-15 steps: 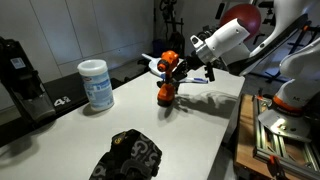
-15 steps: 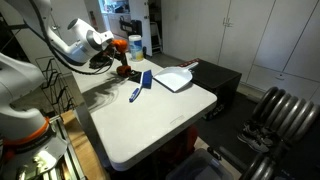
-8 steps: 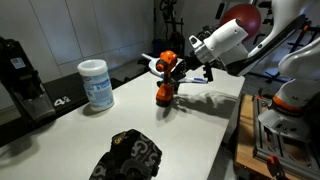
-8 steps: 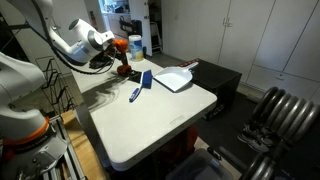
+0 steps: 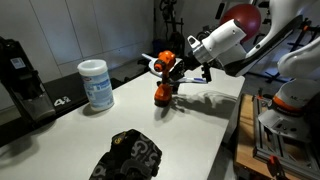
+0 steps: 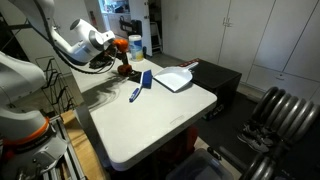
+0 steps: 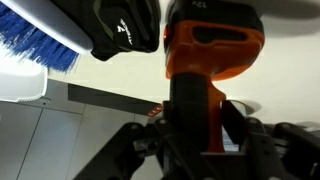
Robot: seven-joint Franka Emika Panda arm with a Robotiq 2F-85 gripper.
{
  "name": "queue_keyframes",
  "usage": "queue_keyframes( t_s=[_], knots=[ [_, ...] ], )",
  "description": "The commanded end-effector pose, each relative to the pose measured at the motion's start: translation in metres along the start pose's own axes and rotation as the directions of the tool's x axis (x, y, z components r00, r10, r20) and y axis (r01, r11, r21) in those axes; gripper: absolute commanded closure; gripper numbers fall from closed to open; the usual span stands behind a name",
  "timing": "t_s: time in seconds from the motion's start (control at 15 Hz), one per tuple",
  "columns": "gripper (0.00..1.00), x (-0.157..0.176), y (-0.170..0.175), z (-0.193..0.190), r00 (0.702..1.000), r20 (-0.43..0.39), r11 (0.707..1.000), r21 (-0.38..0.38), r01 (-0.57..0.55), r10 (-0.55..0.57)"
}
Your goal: Push the drilling machine closer to the container
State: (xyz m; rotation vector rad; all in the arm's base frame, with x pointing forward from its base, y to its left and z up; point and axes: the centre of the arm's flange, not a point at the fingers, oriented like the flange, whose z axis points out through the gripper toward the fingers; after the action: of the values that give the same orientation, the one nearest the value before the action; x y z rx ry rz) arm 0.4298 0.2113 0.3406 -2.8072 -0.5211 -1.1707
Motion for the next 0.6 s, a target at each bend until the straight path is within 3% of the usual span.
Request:
queue_keyframes(
  t_s=[0.0,0.2,0.27,0.4,0.53],
  knots=[
    [0.73,-0.0162,-0.0064,0.0213,1.0,0.028,1.0,0.003,-0.013,0.013],
    [0.73,-0.0156,-0.0068,0.022,0.999,0.029,1.0,0.005,-0.013,0.013],
    [0.23,-0.0151,-0.007,0.0215,0.999,0.035,1.0,0.014,-0.015,0.015],
    [0.18,-0.0148,-0.0092,0.0202,0.999,0.04,0.999,0.037,-0.018,0.016],
    [0.02,-0.0193,-0.0131,0.0167,0.998,0.063,0.998,0.059,-0.025,0.021]
  ],
)
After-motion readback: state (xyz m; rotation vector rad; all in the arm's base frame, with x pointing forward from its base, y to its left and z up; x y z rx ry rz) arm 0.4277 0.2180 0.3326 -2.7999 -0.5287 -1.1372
